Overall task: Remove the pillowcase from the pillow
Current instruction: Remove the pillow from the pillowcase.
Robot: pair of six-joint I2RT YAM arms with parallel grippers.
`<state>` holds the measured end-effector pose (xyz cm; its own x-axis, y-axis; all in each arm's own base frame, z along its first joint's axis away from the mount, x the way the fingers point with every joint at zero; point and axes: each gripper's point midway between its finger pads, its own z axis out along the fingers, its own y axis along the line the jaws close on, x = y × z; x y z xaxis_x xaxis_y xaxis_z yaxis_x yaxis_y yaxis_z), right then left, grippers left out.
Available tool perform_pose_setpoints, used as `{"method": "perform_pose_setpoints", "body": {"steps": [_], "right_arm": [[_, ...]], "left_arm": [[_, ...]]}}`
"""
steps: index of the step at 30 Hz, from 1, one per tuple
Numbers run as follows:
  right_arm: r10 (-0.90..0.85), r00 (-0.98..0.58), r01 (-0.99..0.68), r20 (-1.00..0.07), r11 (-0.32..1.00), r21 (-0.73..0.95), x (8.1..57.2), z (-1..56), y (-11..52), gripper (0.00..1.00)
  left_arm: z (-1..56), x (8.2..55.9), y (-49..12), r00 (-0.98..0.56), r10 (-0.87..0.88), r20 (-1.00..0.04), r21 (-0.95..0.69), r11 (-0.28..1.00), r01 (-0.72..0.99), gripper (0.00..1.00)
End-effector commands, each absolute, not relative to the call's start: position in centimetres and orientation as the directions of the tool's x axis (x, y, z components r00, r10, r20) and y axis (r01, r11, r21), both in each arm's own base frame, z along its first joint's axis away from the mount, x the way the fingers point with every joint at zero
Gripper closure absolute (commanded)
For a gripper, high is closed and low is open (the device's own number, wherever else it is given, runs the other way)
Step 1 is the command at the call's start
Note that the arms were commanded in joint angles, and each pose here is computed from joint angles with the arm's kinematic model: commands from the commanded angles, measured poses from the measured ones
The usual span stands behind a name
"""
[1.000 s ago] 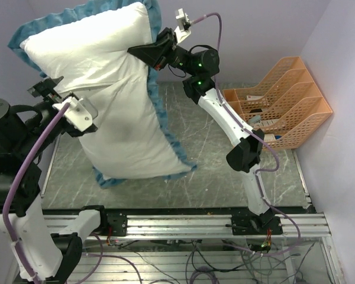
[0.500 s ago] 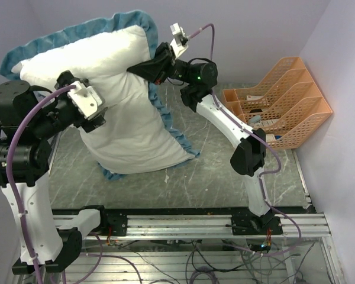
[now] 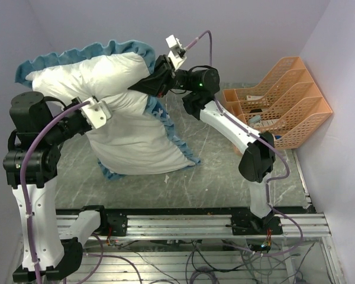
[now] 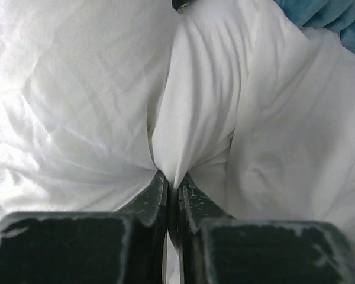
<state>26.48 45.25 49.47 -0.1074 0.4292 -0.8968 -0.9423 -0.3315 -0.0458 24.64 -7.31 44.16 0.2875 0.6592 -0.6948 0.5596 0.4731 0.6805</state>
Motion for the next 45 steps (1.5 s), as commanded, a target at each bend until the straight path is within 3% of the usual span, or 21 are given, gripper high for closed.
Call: {"method": "perform_pose_setpoints", "body": {"steps": [1,2,4,7,8,10,13,18,22,26,42,45], "right_arm": [[0.493,-0.030,-0.970,-0.870,-0.223,-0.094,24.7,53.9,43.7,0.90],[0.495,-0.029,-0.988,-0.868,-0.144,-0.050,26.1,53.9,43.6,0.81],[0.503,-0.017,-0.999,-0.864,0.032,0.039,28.8,53.8,43.0,0.50],[0.518,0.028,-0.934,-0.855,0.319,0.162,32.2,53.4,40.1,0.20],[0.520,0.050,-0.898,-0.852,0.397,0.190,32.5,52.8,38.8,0.13],[0.545,0.132,-0.803,-0.828,0.549,0.233,31.7,52.7,35.1,0.08],[0.527,0.198,-0.700,-0.827,0.667,0.257,29.0,50.7,32.2,0.06],[0.468,0.159,-0.641,-0.869,0.719,0.269,23.5,46.4,33.2,0.14],[0.449,0.079,-0.690,-0.890,0.669,0.276,20.3,44.4,36.8,0.19],[0.453,-0.012,-0.771,-0.891,0.563,0.297,18.5,43.3,42.3,0.15],[0.561,-0.023,-0.745,-0.828,0.543,0.388,16.9,42.0,44.8,0.13],[0.555,-0.020,-0.670,-0.832,0.610,0.422,18.2,40.5,44.6,0.24]], "left_arm": [[47.0,24.2,-8.2,0.386,0.609,-0.693,0.712,0.494,0.499,0.93],[47.6,23.8,-8.4,0.391,0.594,-0.703,0.704,0.506,0.498,0.93],[48.8,22.7,-8.7,0.400,0.566,-0.721,0.689,0.522,0.503,0.93],[49.5,21.6,-8.9,0.371,0.524,-0.767,0.638,0.565,0.523,0.93],[49.7,21.5,-8.7,0.353,0.513,-0.782,0.620,0.588,0.520,0.93],[49.8,21.3,-8.5,0.312,0.485,-0.817,0.574,0.634,0.518,0.93],[49.2,20.8,-8.7,0.252,0.426,-0.869,0.490,0.673,0.553,0.93],[47.7,19.7,-10.4,0.147,0.277,-0.950,0.303,0.696,0.651,0.93],[46.6,18.6,-11.9,0.080,0.192,-0.978,0.189,0.658,0.729,0.93],[46.3,16.8,-13.5,0.020,0.131,-0.991,0.093,0.579,0.810,0.93],[43.8,16.7,-13.5,0.008,0.181,-0.983,0.108,0.550,0.828,0.93],[44.3,16.5,-13.5,0.021,0.179,-0.984,0.118,0.549,0.827,0.93]]}}
